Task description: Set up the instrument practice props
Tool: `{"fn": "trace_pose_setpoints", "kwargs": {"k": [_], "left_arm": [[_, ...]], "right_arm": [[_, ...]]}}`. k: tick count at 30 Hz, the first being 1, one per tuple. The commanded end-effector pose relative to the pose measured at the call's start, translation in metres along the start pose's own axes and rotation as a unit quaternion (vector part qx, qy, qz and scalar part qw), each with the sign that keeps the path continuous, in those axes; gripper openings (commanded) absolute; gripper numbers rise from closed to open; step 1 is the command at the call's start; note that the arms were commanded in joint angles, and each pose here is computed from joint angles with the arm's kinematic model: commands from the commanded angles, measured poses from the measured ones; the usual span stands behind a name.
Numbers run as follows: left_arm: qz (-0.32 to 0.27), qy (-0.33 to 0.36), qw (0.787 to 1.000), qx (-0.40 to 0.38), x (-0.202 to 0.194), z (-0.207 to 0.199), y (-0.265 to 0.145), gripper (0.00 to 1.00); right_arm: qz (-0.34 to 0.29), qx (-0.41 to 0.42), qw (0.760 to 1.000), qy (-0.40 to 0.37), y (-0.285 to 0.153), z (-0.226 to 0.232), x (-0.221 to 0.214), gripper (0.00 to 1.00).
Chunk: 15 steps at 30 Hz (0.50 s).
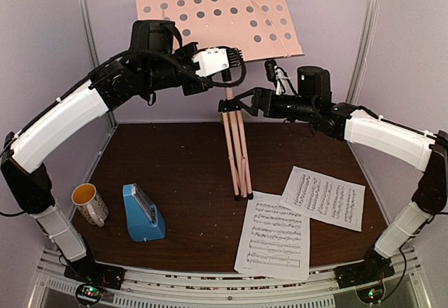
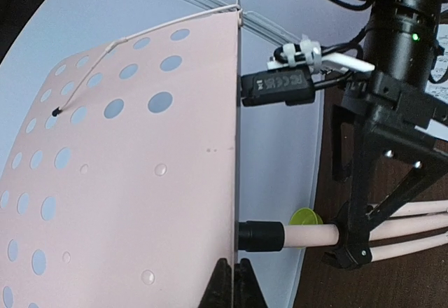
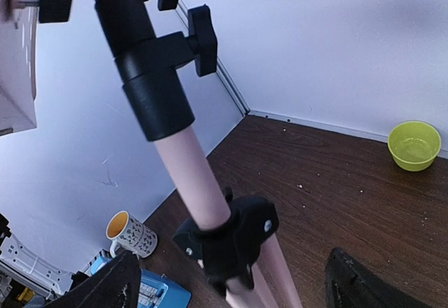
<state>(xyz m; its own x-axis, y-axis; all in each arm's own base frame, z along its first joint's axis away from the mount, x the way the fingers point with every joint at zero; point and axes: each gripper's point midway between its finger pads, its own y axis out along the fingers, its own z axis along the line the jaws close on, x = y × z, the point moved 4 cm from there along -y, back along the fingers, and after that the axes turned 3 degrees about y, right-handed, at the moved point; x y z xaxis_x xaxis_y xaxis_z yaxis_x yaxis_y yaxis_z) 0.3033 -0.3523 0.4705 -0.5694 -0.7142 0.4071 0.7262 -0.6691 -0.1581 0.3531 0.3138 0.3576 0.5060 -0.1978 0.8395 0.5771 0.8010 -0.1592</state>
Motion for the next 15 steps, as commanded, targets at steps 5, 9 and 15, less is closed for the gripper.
{"fn": "trace_pose_setpoints", "kwargs": {"k": [5,9,15], "left_arm": [[-0.156,-0.014,0.961,0.229,0.059,0.113,-0.098,0.0],[-0.158,-0.017,0.96,0.231,0.057,0.109,-0.1,0.0],[-0.188,-0.012,0.957,0.223,0.061,0.104,-0.108,0.0]], "right_arm": [[-0.054,0.072,0.996,0.005,0.015,0.024,0.022,0.89],[-0.071,0.088,0.993,0.02,0.011,0.023,0.014,0.88],[-0.064,0.103,0.992,0.043,0.015,0.015,-0.004,0.89]]}}
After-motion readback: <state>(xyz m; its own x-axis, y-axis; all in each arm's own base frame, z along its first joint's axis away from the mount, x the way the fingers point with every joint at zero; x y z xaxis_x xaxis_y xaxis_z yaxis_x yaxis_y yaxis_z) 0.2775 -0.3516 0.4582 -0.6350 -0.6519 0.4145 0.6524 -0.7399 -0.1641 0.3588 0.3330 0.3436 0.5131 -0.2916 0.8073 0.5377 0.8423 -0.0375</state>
